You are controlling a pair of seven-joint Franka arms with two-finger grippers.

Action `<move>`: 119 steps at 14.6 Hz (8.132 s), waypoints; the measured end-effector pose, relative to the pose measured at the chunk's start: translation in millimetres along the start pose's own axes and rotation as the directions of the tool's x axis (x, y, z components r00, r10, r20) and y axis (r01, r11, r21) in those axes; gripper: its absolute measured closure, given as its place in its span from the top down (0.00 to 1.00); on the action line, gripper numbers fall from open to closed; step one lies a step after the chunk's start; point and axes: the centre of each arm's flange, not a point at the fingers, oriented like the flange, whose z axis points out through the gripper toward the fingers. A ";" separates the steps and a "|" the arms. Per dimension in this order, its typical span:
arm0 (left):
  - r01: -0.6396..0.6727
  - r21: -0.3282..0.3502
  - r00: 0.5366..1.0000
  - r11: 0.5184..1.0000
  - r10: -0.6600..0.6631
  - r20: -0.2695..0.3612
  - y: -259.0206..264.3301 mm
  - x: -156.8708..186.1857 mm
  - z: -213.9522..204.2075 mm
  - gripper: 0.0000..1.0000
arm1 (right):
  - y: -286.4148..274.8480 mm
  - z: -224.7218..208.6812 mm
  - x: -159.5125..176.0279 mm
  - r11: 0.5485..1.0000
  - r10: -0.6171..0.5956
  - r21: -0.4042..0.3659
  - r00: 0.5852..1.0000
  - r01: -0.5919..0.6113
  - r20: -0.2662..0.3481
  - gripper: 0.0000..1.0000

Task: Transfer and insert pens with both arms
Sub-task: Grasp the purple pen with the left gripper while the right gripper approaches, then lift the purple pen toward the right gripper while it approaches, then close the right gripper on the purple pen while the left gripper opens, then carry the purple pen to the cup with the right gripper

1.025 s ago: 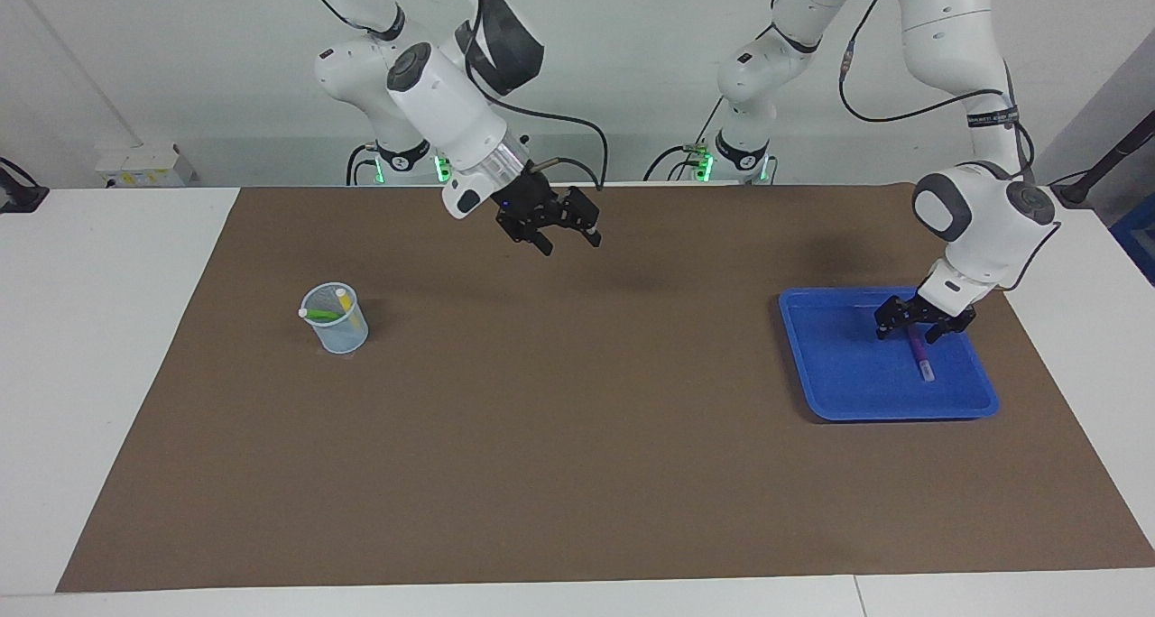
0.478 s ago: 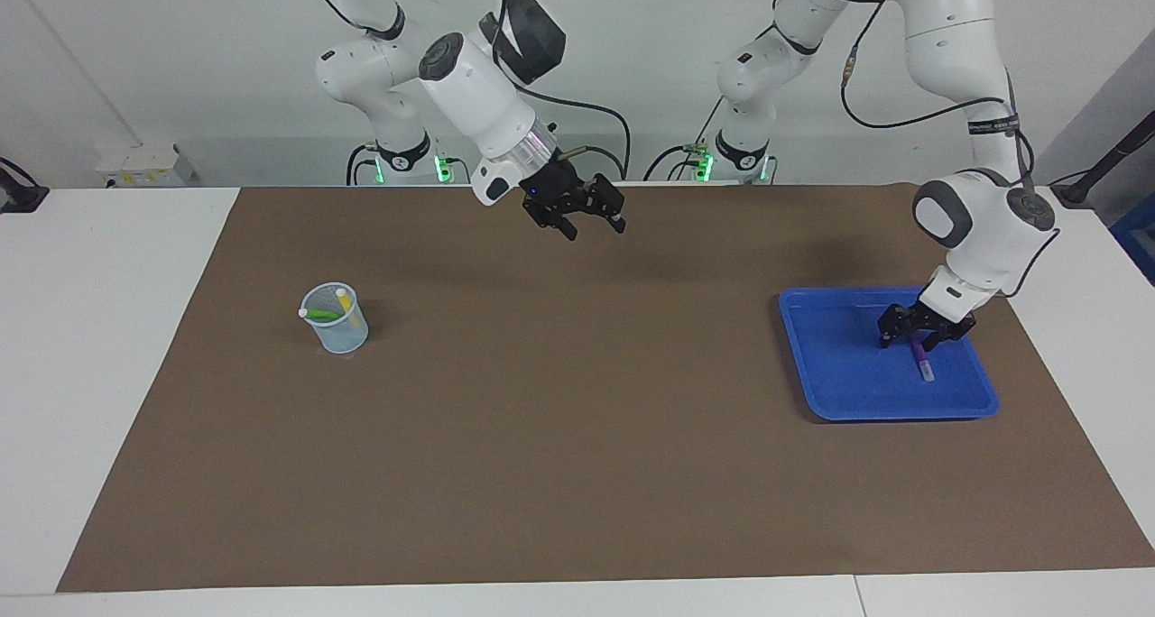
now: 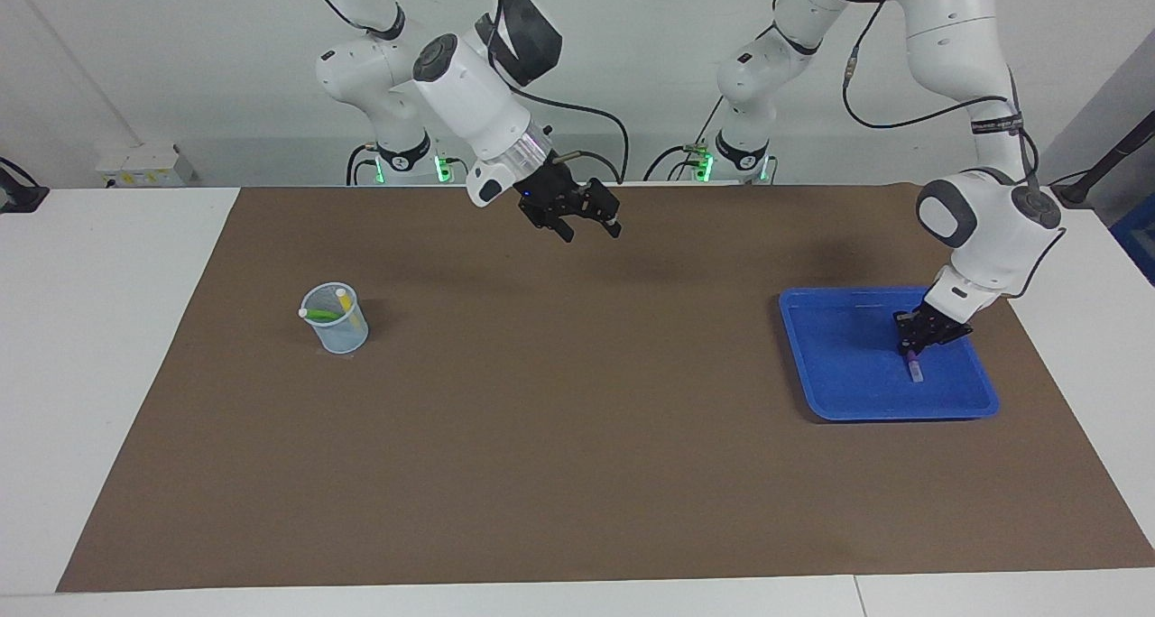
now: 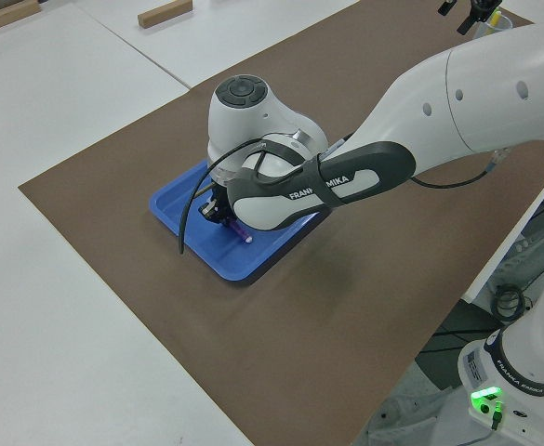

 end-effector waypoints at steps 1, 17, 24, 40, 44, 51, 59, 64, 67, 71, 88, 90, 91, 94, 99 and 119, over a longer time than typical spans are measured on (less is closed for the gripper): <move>0.008 -0.002 1.000 1.000 -0.008 0.001 1.2 1.2 -0.2 0.17 | 0.0 -1.5 1.7 1.000 0.002 0.002 1.000 -0.002 -0.003 1.00; 0.677 -0.091 0.711 0.731 -0.616 0.339 175.1 60.4 -128.7 0.17 | -25.2 8.9 -35.7 0.997 -0.070 0.028 0.998 0.070 0.003 1.00; 0.929 0.092 0.272 0.358 -0.832 0.483 263.9 48.0 -165.8 0.17 | -37.1 14.7 -56.6 0.993 -0.108 0.046 0.994 0.108 -0.001 1.00; 0.881 0.458 -0.365 -0.114 -0.781 0.507 338.0 16.0 -156.9 0.17 | -66.3 36.3 -84.8 0.976 -0.179 0.114 0.982 0.185 -0.060 1.00; 0.872 0.474 -0.385 -0.122 -0.769 0.510 340.8 9.6 -153.6 0.17 | -65.0 52.0 -77.4 0.969 -0.217 0.102 0.974 0.223 -0.068 0.89; 0.863 0.488 -0.405 -0.131 -0.755 0.515 342.6 7.3 -152.2 0.17 | -65.9 60.5 -85.3 0.958 -0.265 0.093 0.962 0.270 -0.057 0.61; 0.858 0.495 -0.420 -0.139 -0.746 0.518 345.6 3.9 -153.3 0.17 | -62.3 65.9 -79.8 0.951 -0.294 0.082 0.954 0.298 -0.059 0.52; 0.856 0.498 -0.423 -0.140 -0.743 0.519 350.1 3.5 -153.4 0.17 | -61.5 65.2 -76.2 0.951 -0.294 0.081 0.954 0.299 -0.063 0.43; 0.856 0.498 -0.424 -0.141 -0.742 0.519 351.1 3.2 -152.6 0.17 | -63.4 64.1 -76.7 0.950 -0.296 0.085 0.953 0.301 -0.065 0.35; 0.855 0.498 -0.430 -0.146 -0.737 0.521 353.8 2.6 -150.3 0.17 | -65.7 62.6 -77.1 0.949 -0.297 0.090 0.952 0.303 -0.068 0.18; 0.938 0.344 -0.249 -0.048 -0.782 0.572 326.5 1.7 -156.7 1.00 | 1.0 9.6 34.4 0.807 -0.521 -0.248 0.844 0.535 0.126 0.18; 0.960 0.278 -0.153 0.025 -0.785 0.600 298.6 -5.6 -145.7 1.00 | 8.4 -23.0 52.7 0.728 -0.570 -0.327 0.797 0.602 0.198 0.18; 0.967 0.247 -0.106 0.062 -0.782 0.614 283.7 -10.7 -140.8 1.00 | 16.5 -41.9 64.1 0.678 -0.596 -0.361 0.767 0.640 0.239 0.18; 0.961 0.177 0.063 0.213 -0.790 0.610 253.0 -25.5 -134.3 1.00 | 59.2 -93.5 103.3 0.490 -0.662 -0.431 0.645 0.758 0.381 0.18; 0.835 0.074 0.436 0.546 -0.738 0.515 205.3 -38.4 -132.7 1.00 | 120.9 -129.6 151.5 0.223 -0.717 -0.381 0.416 0.897 0.560 0.18; 0.356 0.072 0.913 0.932 -0.363 0.186 142.2 15.6 -224.6 1.00 | 215.1 -112.1 167.3 0.178 -0.772 -0.411 0.386 0.894 0.506 0.20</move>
